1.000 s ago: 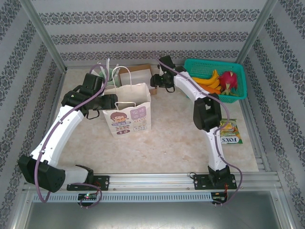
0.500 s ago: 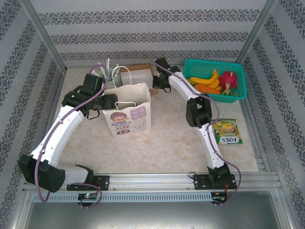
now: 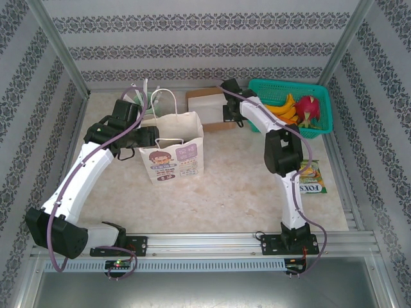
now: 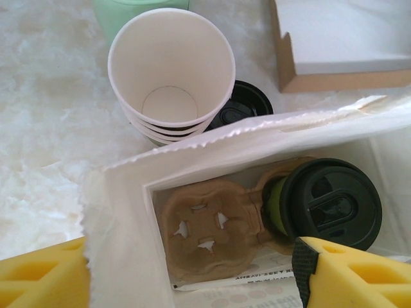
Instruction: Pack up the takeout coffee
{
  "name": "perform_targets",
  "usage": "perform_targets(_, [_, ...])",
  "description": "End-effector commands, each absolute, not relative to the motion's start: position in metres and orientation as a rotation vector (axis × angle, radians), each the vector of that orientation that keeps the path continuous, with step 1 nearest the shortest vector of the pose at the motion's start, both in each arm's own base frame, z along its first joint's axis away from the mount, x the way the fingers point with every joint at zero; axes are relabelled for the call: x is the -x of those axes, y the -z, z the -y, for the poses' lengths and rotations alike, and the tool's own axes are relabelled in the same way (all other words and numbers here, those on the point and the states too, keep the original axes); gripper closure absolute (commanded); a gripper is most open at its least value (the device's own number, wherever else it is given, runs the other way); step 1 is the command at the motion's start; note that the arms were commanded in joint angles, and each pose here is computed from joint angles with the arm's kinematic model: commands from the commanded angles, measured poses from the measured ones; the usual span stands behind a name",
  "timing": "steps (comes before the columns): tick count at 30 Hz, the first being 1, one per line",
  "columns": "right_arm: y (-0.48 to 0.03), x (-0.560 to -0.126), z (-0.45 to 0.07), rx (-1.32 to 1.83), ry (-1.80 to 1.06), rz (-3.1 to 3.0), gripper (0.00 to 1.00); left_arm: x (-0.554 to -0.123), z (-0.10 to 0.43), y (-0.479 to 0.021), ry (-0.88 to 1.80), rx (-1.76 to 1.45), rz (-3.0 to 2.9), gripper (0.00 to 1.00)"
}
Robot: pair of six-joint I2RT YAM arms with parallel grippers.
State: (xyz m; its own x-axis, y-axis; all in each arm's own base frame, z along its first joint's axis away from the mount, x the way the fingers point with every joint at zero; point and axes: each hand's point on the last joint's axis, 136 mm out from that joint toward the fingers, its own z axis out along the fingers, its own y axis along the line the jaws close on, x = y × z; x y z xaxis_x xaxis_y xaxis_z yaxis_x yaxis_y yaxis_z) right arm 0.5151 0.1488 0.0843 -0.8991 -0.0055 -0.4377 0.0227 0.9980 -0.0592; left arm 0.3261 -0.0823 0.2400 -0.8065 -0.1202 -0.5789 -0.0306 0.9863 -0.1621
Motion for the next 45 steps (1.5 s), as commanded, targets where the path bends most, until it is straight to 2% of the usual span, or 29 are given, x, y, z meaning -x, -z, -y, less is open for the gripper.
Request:
perform_targets(1, [-0.095,-0.503,-0.131,0.071,0.174,-2.671,1.0,-0.327,0.081,-0.249,0.193,0.079,-2.469,0.26])
perform_targets(4, [-0.088,-0.48,-0.117,0.094,0.23,-2.706,1.0,-0.328,0.077,-0.248,0.163,0.095,-2.47,0.28])
perform_targets(12, [-0.075,-0.426,-0.09,0.09,0.264,-2.773,1.0,-0.332,0.075,-0.244,0.135,0.095,-2.492,0.44])
perform_targets(16, [-0.069,-0.402,-0.075,0.096,0.294,-2.81,1.0,-0.334,0.077,-0.246,0.143,0.083,-2.484,0.48])
perform_targets(20, [-0.059,-0.381,-0.069,0.102,0.223,-2.837,1.0,-0.336,0.08,-0.245,0.156,0.059,-2.48,0.52])
perform_targets(28, [-0.052,-0.351,-0.067,0.09,0.119,-2.849,1.0,-0.35,0.099,-0.243,0.255,0.0,-2.448,0.53])
perform_targets(33, [-0.055,-0.337,-0.07,0.046,0.043,-2.849,0.95,-0.364,0.116,-0.245,0.33,-0.035,-2.436,0.53])
perform_targets(43, [-0.053,-0.319,-0.055,-0.001,0.09,-2.871,0.94,-0.372,0.135,-0.253,0.41,-0.069,-2.421,0.54])
perform_targets(45, [-0.057,-0.318,-0.055,-0.017,0.073,-2.858,0.91,-0.369,0.139,-0.257,0.441,-0.061,-2.417,0.54])
